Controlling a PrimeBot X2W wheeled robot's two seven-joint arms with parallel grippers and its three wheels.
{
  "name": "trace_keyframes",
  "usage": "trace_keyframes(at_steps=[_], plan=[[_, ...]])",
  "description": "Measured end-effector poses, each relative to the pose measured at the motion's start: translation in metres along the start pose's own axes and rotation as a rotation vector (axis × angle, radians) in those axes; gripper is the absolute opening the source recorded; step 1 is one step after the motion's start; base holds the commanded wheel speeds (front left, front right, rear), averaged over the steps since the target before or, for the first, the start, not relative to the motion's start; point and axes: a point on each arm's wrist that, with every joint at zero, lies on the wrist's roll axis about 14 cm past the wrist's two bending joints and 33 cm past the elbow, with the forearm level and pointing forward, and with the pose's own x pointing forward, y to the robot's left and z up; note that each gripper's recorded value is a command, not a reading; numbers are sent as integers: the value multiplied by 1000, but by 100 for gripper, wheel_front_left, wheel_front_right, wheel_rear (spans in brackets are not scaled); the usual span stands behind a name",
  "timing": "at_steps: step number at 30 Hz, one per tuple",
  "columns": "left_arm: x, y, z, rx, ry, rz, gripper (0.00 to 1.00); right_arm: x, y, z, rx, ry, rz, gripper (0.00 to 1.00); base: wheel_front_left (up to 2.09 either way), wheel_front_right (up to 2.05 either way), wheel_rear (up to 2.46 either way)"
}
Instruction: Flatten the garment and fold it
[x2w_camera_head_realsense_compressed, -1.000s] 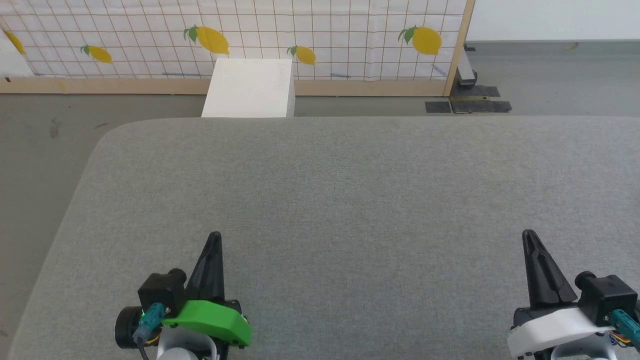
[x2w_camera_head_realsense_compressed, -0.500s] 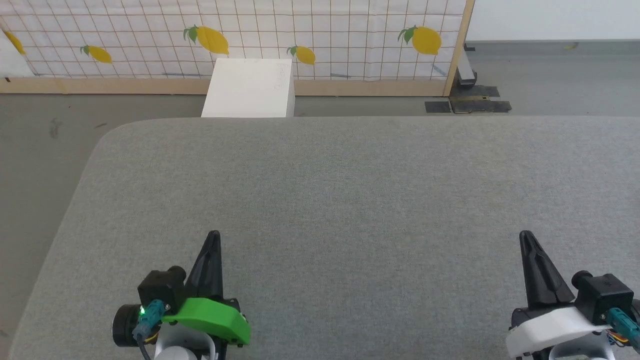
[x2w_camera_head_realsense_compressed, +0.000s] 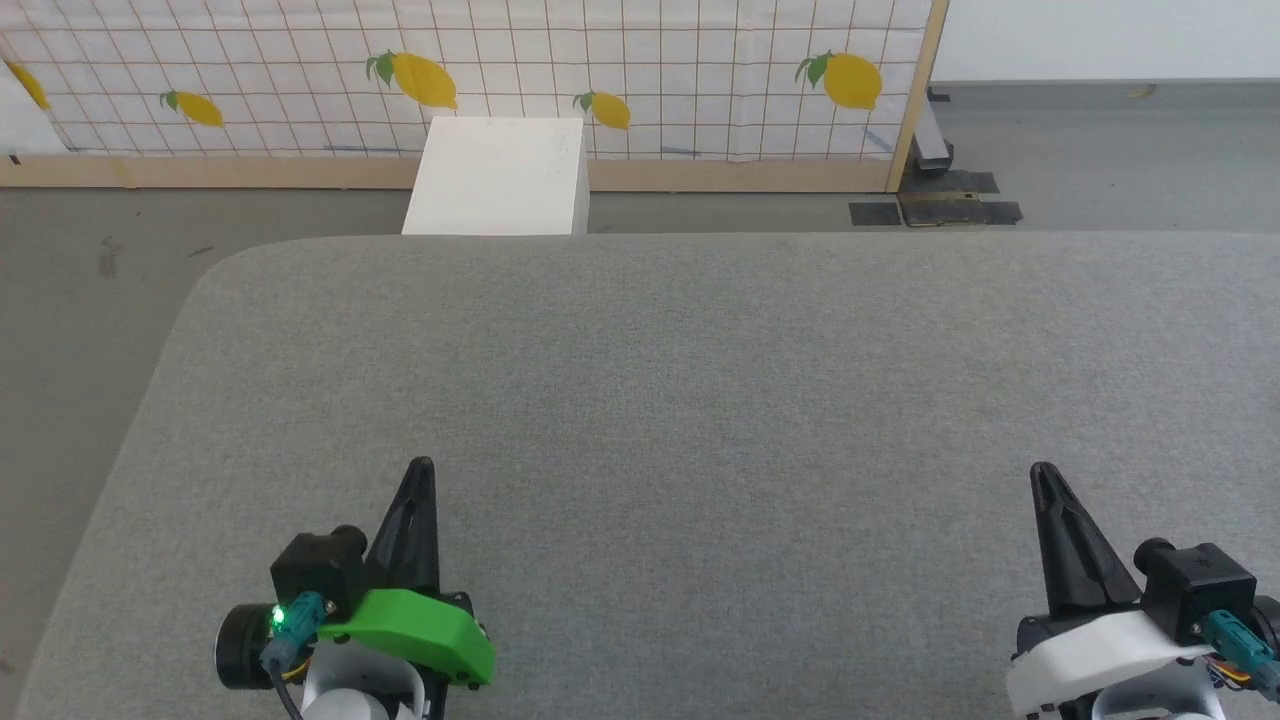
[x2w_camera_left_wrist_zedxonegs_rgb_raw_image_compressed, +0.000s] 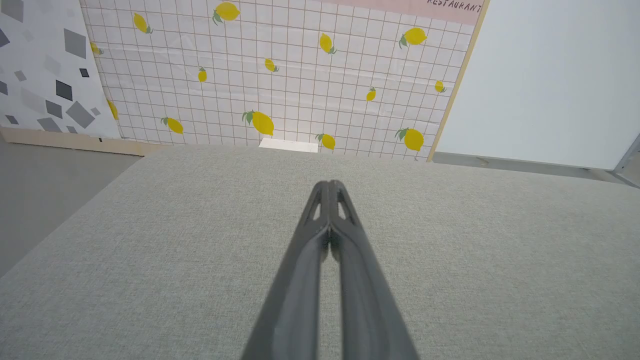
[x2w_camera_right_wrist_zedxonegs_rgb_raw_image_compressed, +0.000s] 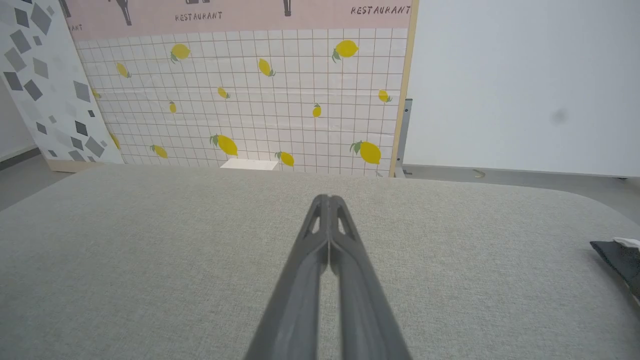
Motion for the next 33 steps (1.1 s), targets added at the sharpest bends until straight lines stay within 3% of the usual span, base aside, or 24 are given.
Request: trace_keyframes(at_steps=[33], plan=[[2, 6, 7, 63, 17, 13, 0, 4, 7, -2, -16, 31, 23, 0, 0, 0, 0]])
